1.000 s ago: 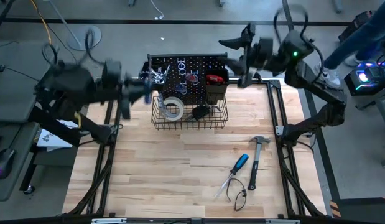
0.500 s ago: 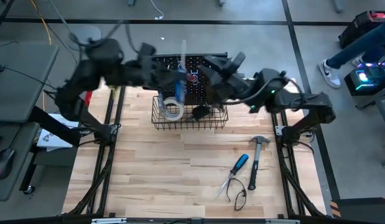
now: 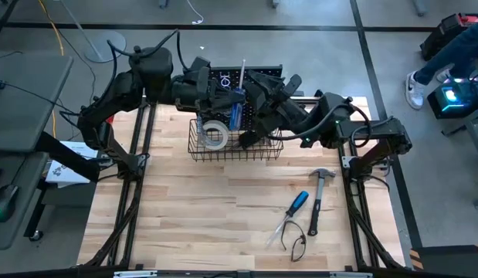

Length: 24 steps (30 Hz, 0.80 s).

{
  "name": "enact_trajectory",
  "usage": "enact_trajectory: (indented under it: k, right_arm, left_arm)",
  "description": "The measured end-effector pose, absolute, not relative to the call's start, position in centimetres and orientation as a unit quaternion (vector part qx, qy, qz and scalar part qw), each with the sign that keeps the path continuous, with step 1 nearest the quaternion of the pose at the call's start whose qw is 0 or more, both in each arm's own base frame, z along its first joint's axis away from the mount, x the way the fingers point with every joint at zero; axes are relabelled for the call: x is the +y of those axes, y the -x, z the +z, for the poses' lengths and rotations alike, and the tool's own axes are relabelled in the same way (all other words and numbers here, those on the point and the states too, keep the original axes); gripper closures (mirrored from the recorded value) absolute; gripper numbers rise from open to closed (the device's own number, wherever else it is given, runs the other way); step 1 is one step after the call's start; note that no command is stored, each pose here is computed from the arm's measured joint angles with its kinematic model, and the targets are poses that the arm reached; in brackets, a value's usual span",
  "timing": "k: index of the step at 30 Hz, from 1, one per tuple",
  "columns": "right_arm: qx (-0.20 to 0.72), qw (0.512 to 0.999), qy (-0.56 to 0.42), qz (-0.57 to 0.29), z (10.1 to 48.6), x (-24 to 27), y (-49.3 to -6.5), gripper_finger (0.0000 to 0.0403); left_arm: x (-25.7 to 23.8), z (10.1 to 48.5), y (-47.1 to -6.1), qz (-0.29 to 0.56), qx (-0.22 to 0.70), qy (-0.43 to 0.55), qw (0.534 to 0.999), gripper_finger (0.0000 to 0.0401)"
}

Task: Hang tools onto peg board
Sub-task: Hang the blue transparent screwdriver on the peg board

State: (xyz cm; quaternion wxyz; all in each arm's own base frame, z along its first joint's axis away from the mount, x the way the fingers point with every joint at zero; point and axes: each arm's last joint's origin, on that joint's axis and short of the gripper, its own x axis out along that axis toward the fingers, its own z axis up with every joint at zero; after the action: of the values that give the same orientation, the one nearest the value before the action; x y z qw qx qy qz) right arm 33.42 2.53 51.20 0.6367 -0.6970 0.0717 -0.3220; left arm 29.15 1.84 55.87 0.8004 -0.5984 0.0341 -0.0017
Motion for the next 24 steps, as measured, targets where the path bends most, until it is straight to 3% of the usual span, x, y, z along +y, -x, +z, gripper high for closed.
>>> enact_trajectory:
  k: [16,20,24]
  right_arm:
    - [0.06,0.638,0.716,-0.277,49.4,1.8,-35.8,0.02]
    - [0.066,0.639,0.713,-0.282,49.3,1.5,-35.9,0.0239]
    - [0.065,0.643,0.694,-0.319,49.8,1.4,-35.6,0.0315]
  left_arm:
    - [1.5,55.4,-29.3,0.013,0.046,0.601,0.798,0.033]
    - [1.5,55.1,-29.3,0.02,0.058,0.602,0.796,0.033]
    - [1.5,55.1,-29.3,0.021,0.056,0.6,0.798,0.033]
